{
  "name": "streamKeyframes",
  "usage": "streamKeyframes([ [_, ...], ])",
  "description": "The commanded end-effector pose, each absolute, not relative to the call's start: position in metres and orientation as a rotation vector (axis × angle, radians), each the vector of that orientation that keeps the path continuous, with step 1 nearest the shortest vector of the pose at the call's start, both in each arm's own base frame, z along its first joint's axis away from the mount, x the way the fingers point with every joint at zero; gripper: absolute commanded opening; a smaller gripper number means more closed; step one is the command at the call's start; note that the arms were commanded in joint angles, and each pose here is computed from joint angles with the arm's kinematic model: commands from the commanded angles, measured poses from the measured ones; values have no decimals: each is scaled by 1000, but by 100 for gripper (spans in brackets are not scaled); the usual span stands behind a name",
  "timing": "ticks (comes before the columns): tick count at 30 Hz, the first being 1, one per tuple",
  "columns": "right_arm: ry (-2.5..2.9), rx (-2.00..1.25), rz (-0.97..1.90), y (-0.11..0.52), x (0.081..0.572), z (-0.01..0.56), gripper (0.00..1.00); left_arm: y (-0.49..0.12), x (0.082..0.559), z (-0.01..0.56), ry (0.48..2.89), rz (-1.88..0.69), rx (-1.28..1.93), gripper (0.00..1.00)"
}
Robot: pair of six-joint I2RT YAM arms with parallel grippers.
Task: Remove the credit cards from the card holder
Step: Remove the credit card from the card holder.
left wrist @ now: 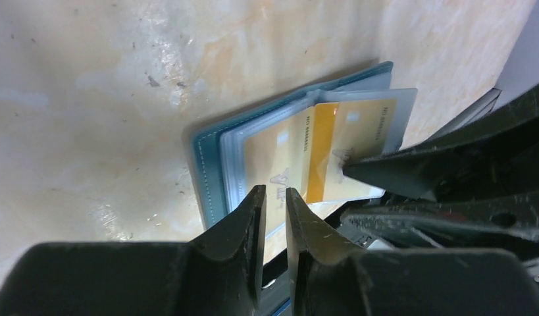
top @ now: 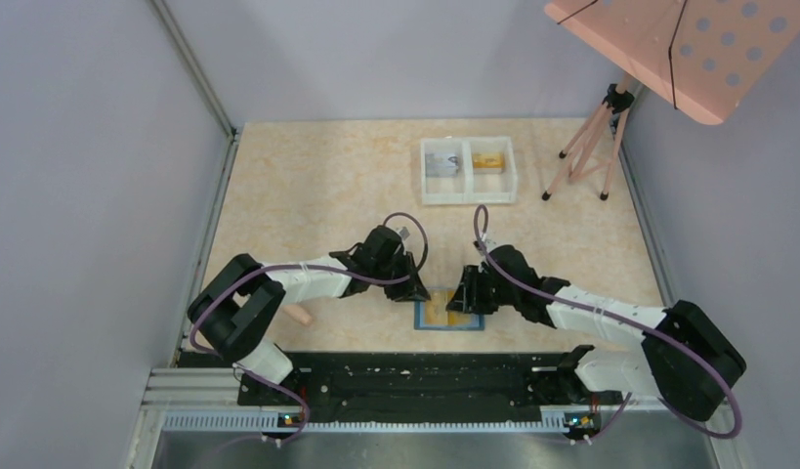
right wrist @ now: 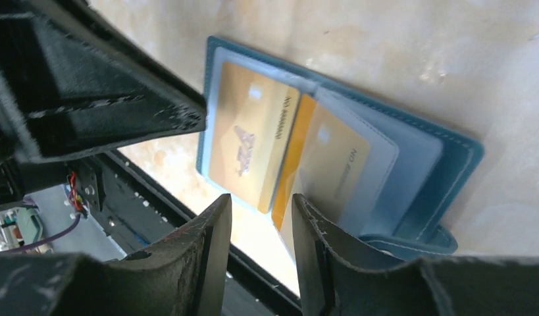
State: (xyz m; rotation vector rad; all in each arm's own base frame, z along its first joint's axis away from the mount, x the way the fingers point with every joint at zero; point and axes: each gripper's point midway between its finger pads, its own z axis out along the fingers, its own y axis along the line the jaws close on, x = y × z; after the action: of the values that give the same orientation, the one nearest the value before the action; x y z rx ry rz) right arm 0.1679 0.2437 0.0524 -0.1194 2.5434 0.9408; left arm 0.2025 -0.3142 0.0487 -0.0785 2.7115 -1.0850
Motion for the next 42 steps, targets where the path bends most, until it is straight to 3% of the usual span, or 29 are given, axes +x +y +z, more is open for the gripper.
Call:
streamKeyframes([
  [1, 2489, -97, 1013, 247, 184, 46, 38, -313, 203, 45, 2696, -1079, -55, 22],
  [10, 2518, -118, 1016, 245, 184, 31, 30, -309, 198, 33, 2729, -1064, -62, 18],
  [30, 2527, -34, 1054, 248, 184, 24, 30, -308, 188, 24, 2752, -1099, -88, 11],
  [42, 2502, -9, 1118, 253, 183, 25, 22, -302, 187, 20, 2779, -1050, -90, 9],
])
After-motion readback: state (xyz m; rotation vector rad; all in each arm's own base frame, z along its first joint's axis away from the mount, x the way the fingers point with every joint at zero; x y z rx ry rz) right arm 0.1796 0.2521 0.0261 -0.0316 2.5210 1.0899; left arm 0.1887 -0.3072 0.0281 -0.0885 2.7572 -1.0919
